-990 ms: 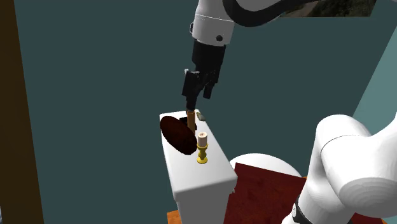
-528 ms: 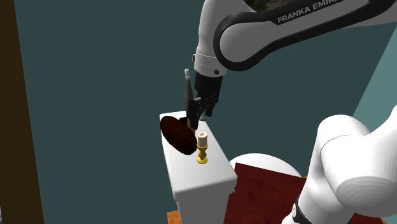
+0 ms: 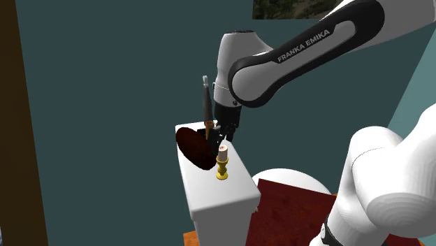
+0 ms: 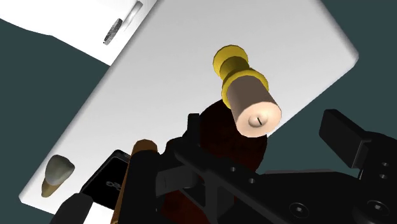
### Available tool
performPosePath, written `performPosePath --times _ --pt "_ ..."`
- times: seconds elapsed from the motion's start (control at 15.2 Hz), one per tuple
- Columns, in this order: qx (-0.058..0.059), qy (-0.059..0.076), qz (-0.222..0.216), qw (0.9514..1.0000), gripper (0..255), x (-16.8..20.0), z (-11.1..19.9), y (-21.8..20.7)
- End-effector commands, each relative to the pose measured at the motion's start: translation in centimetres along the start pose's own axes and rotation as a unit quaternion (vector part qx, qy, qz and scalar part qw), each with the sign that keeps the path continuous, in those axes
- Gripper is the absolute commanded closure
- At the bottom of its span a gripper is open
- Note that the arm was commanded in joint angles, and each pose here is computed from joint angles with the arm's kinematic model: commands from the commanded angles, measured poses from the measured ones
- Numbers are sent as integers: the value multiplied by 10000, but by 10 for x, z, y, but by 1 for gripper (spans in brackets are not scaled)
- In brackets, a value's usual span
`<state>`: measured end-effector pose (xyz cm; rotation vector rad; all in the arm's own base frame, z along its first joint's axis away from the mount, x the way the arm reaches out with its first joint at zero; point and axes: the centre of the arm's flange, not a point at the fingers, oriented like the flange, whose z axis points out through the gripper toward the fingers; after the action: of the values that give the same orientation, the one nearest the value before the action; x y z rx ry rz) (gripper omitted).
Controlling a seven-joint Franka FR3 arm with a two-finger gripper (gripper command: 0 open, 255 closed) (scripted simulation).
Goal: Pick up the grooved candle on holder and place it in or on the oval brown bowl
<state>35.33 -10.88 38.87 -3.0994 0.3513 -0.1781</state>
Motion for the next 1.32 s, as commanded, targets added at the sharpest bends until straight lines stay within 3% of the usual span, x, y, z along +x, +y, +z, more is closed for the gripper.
performPosePath --times 0.0,0.2,0.66,0.73,1.25 --pt "-1 2 1 10000 0 0 11 1" --pt "-1 2 1 10000 0 0 25 1" --pt "-1 2 1 10000 0 0 24 1" --pt "-1 2 1 10000 255 0 24 1" --pt "-1 2 1 10000 255 0 24 1"
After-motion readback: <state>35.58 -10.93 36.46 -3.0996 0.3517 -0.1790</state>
